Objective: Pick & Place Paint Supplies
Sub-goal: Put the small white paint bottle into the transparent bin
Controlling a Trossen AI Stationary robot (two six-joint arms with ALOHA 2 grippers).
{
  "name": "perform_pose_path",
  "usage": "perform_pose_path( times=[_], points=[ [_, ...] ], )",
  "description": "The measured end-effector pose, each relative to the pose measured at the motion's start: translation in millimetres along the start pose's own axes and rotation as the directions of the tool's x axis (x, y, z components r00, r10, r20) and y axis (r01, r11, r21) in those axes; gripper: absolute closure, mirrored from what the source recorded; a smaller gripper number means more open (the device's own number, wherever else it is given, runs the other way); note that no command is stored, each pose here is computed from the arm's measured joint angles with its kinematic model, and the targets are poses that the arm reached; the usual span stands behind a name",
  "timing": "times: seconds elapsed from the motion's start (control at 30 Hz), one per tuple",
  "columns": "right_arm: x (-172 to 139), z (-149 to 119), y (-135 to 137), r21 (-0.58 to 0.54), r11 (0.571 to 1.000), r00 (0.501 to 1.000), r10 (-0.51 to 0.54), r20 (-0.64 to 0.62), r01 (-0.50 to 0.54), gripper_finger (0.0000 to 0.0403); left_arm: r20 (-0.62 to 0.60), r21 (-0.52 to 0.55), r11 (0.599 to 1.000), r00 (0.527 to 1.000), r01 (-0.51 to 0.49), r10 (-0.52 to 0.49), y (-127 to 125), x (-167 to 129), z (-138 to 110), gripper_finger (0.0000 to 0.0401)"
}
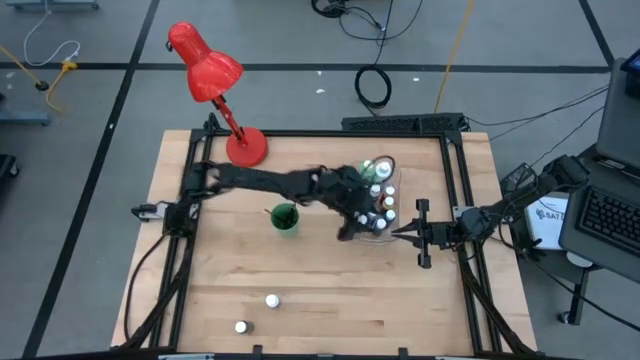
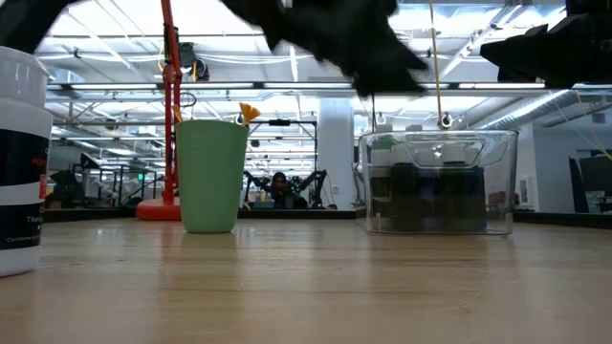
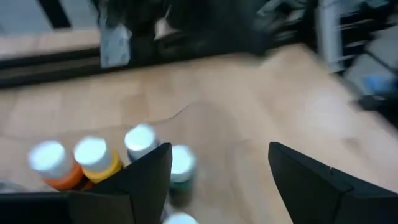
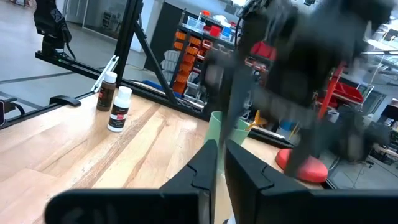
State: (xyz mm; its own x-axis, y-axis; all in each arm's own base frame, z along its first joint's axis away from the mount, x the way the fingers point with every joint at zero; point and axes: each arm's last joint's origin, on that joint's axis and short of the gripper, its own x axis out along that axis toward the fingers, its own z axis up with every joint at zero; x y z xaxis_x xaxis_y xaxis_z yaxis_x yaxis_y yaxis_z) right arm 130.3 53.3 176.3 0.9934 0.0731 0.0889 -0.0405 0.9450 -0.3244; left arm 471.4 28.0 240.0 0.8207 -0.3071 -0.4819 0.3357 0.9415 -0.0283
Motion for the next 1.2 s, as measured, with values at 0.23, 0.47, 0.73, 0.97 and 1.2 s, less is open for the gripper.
perform_pose_path(
  times=[0.23,0.47,0.73,0.97,1.2],
  points=[
    [0.0,-0.6,0.2,-0.002,1.0,1.0,0.002,-0.006,-0.002,0.038,-0.17,0.089,0.979,0.971,0.184,-0.167,-76.9,-107.1,48.5,0.0163],
    [0.0,-0.5,0.2,-0.002,1.0,1.0,0.002,-0.005,-0.002,0.038,-0.366,0.119,0.97,0.918,0.212,-0.156,-174.5,-175.6,31.7,0.0292],
    [0.0,-0.5,0.2,0.014,1.0,1.0,0.003,-0.005,-0.002,0.038,-0.239,0.06,0.984,0.955,-0.169,0.178,-238.5,-236.2,-56.7,0.0385],
    [0.0,-0.4,0.1,0.01,1.0,1.0,0.001,-0.004,-0.001,0.038,-0.081,-0.064,0.984,0.983,-0.169,0.164,-258.0,-246.5,-143.4,0.0398],
    [0.0,-0.5,0.1,0.013,1.0,1.0,0.0,-0.005,0.0,0.038,0.066,0.056,0.998,0.998,0.001,-0.005,-269.3,-226.4,-189.1,0.0397]
  ],
)
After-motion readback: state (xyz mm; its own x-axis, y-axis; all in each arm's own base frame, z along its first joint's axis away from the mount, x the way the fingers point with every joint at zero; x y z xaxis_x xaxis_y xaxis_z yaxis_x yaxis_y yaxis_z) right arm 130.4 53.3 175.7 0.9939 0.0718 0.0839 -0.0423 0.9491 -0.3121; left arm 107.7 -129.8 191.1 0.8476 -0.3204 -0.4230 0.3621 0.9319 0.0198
